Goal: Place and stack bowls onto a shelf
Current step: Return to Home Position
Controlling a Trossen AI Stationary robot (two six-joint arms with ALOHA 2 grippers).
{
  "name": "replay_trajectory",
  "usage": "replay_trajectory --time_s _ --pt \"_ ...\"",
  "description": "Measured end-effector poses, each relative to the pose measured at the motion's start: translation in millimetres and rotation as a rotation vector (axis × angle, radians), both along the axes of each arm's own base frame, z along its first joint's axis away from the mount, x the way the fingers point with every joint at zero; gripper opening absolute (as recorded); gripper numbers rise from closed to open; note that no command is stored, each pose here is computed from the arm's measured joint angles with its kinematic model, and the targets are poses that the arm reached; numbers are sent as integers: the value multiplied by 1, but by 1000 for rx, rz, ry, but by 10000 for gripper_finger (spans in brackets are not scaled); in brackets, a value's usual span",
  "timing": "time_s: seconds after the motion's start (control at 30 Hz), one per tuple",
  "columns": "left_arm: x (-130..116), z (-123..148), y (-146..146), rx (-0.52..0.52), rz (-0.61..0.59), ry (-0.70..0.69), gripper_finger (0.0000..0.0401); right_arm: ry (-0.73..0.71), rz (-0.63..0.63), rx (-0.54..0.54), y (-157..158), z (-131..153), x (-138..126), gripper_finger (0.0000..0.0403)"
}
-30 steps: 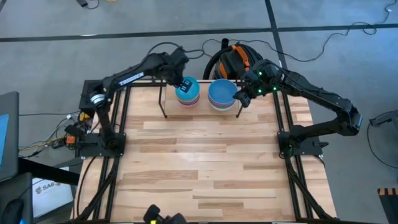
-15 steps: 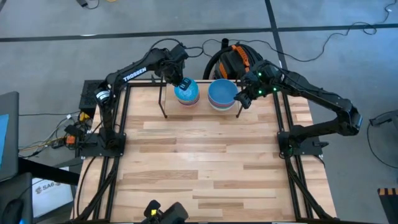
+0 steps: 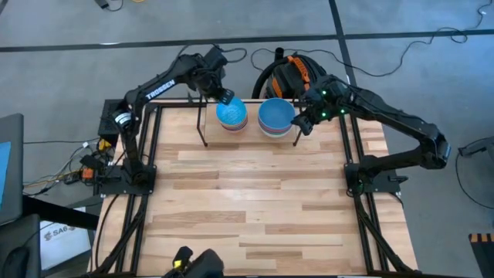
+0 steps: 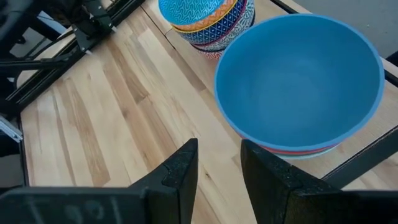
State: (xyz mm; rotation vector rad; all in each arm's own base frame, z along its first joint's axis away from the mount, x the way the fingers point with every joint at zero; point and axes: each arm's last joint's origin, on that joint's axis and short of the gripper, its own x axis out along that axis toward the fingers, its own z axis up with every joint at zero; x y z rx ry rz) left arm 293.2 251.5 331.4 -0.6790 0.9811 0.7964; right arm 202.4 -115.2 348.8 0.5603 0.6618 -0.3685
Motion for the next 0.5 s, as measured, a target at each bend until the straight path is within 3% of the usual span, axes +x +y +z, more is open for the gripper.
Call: replay_trajectory --time_s 0.1,0.2,0.33,0.43,0.5 --pt "-5 27 -7 75 -27 -49 151 -59 22 -43 5 9 -3 147" --pt "-6 67 -32 231 -116 -159 152 -216 72 -125 19 31 -8 136" --pt "-1 111 -87 407 -257 -379 141 -384 135 -189 39 54 -17 97" --pt "-3 132 -135 520 -342 -578 117 -429 152 -204 53 63 -29 37" --pt "-8 139 -163 584 -386 -710 93 -475 176 -224 64 70 -38 17"
